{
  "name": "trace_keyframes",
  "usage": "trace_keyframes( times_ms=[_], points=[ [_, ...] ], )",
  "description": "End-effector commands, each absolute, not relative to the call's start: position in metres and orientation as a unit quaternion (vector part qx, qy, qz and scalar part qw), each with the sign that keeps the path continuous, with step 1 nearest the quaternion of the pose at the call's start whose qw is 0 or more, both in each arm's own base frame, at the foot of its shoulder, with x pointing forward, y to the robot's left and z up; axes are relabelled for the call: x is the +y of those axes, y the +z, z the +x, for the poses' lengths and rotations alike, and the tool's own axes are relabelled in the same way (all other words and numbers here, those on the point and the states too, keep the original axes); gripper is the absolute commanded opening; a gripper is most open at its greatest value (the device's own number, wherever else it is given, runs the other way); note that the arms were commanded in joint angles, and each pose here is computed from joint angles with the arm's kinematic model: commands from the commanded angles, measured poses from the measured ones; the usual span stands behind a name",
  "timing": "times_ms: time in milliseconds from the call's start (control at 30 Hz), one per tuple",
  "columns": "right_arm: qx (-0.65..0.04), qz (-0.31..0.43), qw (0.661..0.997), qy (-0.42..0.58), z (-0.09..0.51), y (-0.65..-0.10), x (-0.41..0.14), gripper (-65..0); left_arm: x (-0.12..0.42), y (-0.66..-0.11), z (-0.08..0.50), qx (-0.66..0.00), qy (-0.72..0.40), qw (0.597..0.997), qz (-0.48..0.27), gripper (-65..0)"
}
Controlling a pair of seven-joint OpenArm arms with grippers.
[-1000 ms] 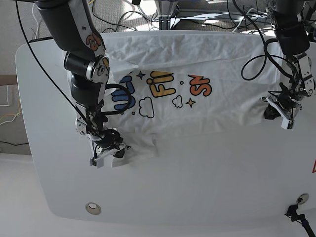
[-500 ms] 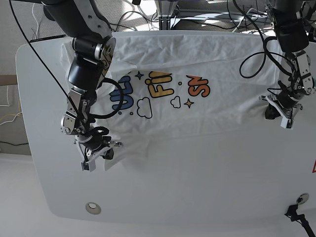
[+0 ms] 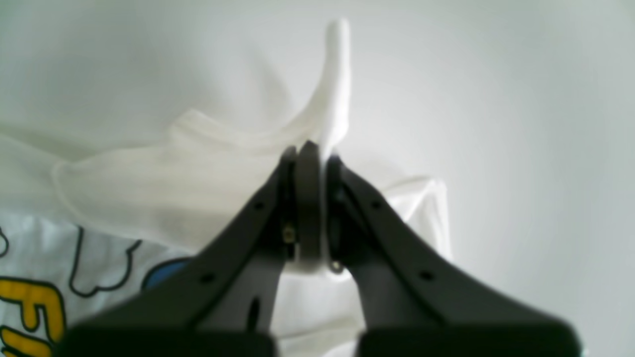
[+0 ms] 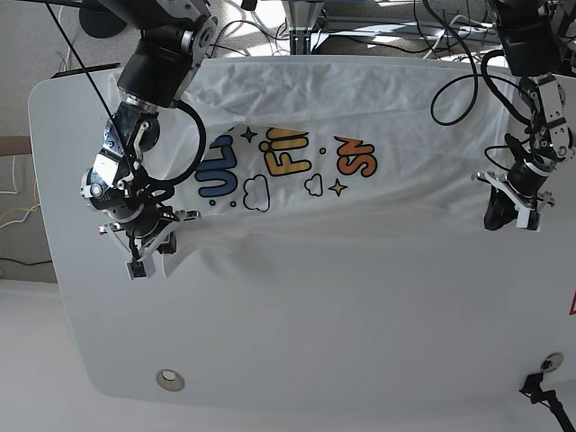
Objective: Fold the T-shirt properly
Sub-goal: 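Lift the hem and fold it over toward the collar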
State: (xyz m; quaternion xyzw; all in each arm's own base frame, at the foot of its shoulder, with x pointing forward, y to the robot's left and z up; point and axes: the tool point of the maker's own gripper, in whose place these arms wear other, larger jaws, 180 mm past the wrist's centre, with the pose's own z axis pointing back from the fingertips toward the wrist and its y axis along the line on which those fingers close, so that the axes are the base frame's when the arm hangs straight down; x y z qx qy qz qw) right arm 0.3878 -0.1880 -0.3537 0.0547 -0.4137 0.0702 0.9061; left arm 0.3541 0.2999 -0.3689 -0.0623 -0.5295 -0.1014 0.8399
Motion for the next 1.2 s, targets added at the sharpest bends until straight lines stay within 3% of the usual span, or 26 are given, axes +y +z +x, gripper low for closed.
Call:
trace_keyframes(
  times_ms=[0,667,1167],
  points=[
    [-0.447,0.05,0.889,0.089,0.396,-0.329,-0.187,-65.0,0.316,-0.34,0.364,-0.568,-0.096,0.816,-0.048,-65.0],
    [-0.408,-0.001,0.906,0.116,0.345,-0.33,-0.2,-65.0,0.334,-0.318,0.355,-0.618,-0.099,0.779,-0.024,-65.0],
    [-0.348,-0.018,0.924,0.159,0.295,-0.35,-0.187,-65.0,0.322,-0.337,0.315,-0.589,-0.129,0.797,-0.026,-65.0]
  ],
)
